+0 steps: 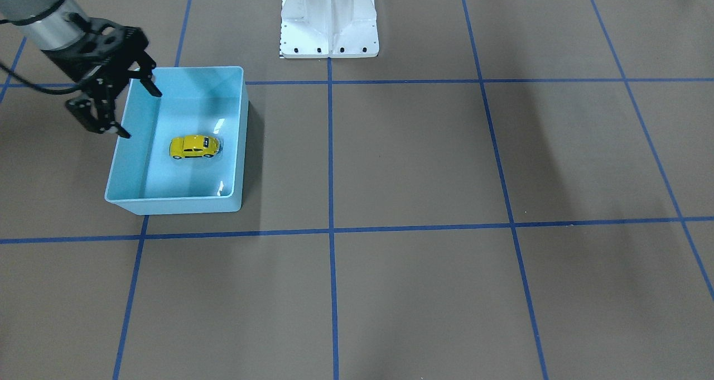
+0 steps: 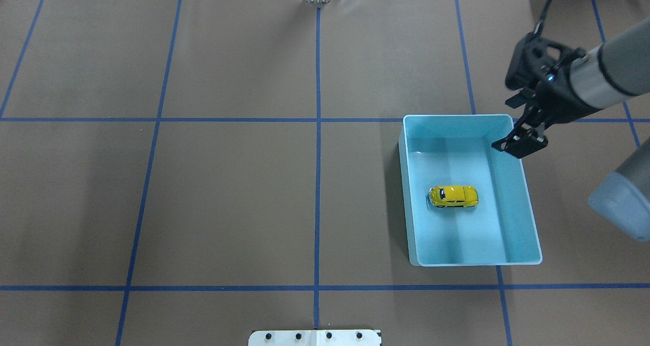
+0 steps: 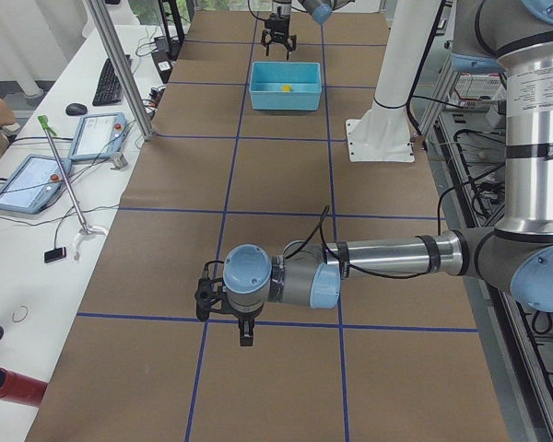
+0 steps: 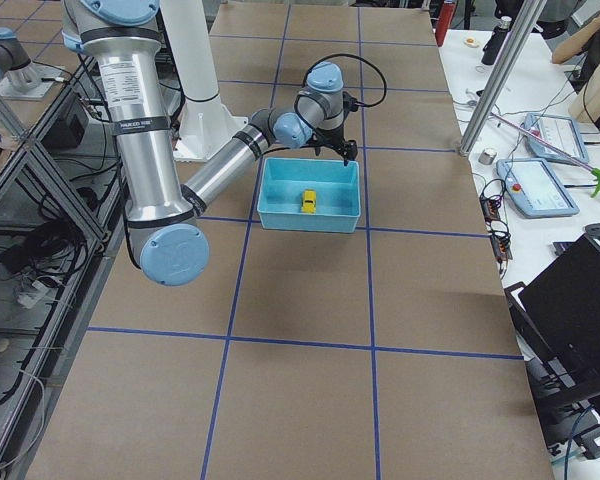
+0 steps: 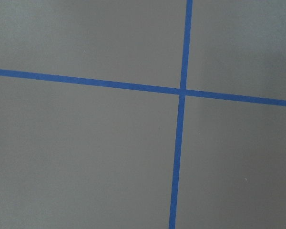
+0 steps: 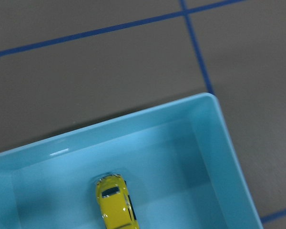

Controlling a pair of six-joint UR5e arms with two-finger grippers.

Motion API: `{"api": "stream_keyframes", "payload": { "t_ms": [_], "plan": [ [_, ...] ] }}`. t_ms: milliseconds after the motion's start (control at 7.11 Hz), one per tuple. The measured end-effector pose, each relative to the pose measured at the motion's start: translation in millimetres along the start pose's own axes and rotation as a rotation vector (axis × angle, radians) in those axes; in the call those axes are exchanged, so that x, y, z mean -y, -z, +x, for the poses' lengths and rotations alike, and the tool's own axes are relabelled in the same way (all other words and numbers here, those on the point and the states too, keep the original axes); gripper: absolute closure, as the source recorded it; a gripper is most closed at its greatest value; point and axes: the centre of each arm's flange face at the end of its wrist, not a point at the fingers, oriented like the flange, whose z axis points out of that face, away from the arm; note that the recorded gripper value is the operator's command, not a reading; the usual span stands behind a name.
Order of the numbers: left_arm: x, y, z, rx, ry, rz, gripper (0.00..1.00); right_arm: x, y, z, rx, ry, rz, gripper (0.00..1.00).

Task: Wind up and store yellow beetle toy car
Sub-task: 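Open the right gripper and raise it out of the bin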

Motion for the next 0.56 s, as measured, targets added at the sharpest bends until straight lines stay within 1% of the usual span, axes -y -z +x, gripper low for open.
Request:
{"api": "stream_keyframes", "payload": {
  "t_ms": [141,281,422,563],
  "plan": [
    [-0.1,0.0,-0.1,0.0,0.0,0.0,0.0,-33.8,27.1,54.5,-0.043,-0.2,-0.041,0.0],
    [0.0,-0.2,0.4,0.0,0.0,-0.001,0.0,-86.0,45.0,108.9,-0.084,-0.397,-0.094,0.0],
    [0.0,-0.4,0.5,0.0,0.0,-0.001,0.0,-146.6,56.5,149.0,-0.107,-0.561,-0.132,0.0],
    [0.0,-0.3,0.2,0.0,0.0,-0.001,0.0,-203.4,63.9,171.1,-0.118,-0.685,-0.157,0.0]
  ]
}}
